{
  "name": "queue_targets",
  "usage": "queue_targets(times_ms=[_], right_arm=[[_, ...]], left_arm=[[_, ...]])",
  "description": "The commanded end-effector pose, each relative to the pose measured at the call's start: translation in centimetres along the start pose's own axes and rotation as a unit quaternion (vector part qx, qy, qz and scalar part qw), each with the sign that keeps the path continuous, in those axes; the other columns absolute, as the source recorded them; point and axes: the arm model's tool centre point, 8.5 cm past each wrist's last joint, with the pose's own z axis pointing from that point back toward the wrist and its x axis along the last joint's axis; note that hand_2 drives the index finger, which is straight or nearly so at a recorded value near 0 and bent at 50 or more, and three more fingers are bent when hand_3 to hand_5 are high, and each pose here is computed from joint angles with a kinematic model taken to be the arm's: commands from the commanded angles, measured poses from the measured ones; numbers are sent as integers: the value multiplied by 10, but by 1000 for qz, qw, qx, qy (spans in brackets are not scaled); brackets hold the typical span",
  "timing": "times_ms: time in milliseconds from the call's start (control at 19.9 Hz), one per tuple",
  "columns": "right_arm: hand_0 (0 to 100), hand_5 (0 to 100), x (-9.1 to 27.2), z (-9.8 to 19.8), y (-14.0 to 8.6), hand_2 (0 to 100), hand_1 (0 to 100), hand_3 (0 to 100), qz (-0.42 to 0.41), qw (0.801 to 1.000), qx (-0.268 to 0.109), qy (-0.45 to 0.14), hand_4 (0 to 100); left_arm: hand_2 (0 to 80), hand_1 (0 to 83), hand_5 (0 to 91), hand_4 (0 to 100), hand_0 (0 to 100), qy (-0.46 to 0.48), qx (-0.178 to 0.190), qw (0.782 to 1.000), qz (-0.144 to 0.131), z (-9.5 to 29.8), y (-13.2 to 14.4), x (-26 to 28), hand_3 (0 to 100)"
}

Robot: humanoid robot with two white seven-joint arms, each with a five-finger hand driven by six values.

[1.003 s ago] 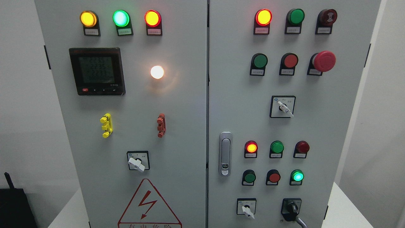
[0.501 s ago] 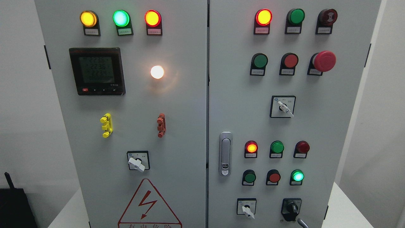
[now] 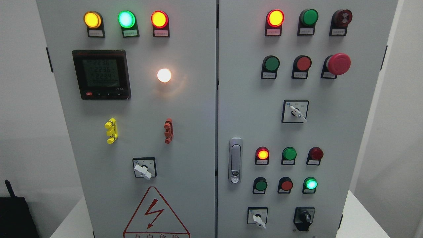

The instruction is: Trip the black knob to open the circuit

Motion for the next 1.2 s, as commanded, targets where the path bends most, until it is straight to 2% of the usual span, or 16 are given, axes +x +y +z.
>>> queue_targets(times_ms=[0, 50, 100, 201, 251, 351, 451, 501, 602, 1153], right_arm=[[0, 718, 8, 22, 10, 0, 0, 937, -29, 1000, -5, -9, 804], [0, 628, 8, 23, 10, 0, 0, 823, -29, 999, -5, -13, 693], [0, 580, 9, 25, 10, 0, 0, 747, -29, 999, -5, -17, 636], [0, 390, 11, 28, 10, 0, 0, 443, -33, 999, -6, -24, 361], [0, 362, 11, 28, 10, 0, 0, 392, -35, 999, -5, -25, 318], [0, 220, 11, 30, 10, 0, 0, 198, -38, 999, -5, -25, 137], [0, 103, 10, 33, 10, 0, 0, 70, -43, 999, -5, -21, 7], [0, 31, 9, 33, 10, 0, 0, 5, -44, 999, -5, -21, 0], [0, 0, 8, 35, 10, 0, 0, 0, -44, 999, -5, -18, 0], [0, 0, 8, 36, 11, 0, 0, 0, -44, 999, -4, -16, 0]], left_arm=[[0, 389, 0, 0, 120, 1, -1, 1000, -11, 0, 0, 0, 0], [0, 389, 0, 0, 120, 1, -1, 1000, -11, 0, 0, 0, 0], [0, 389, 0, 0, 120, 1, -1, 1000, -12, 0, 0, 0, 0], [0, 389, 0, 0, 120, 1, -1, 1000, -11, 0, 0, 0, 0], [0, 389, 0, 0, 120, 1, -1, 1000, -11, 0, 0, 0, 0], [0, 389, 0, 0, 120, 1, -1, 1000, -11, 0, 0, 0, 0], [0, 389, 0, 0, 120, 1, -1, 1000, -12, 0, 0, 0, 0], [0, 389, 0, 0, 120, 1, -1, 1000, -11, 0, 0, 0, 0], [0, 389, 0, 0, 120, 1, -1, 1000, -12, 0, 0, 0, 0], [0, 389, 0, 0, 120, 1, -1, 1000, -12, 0, 0, 0, 0]])
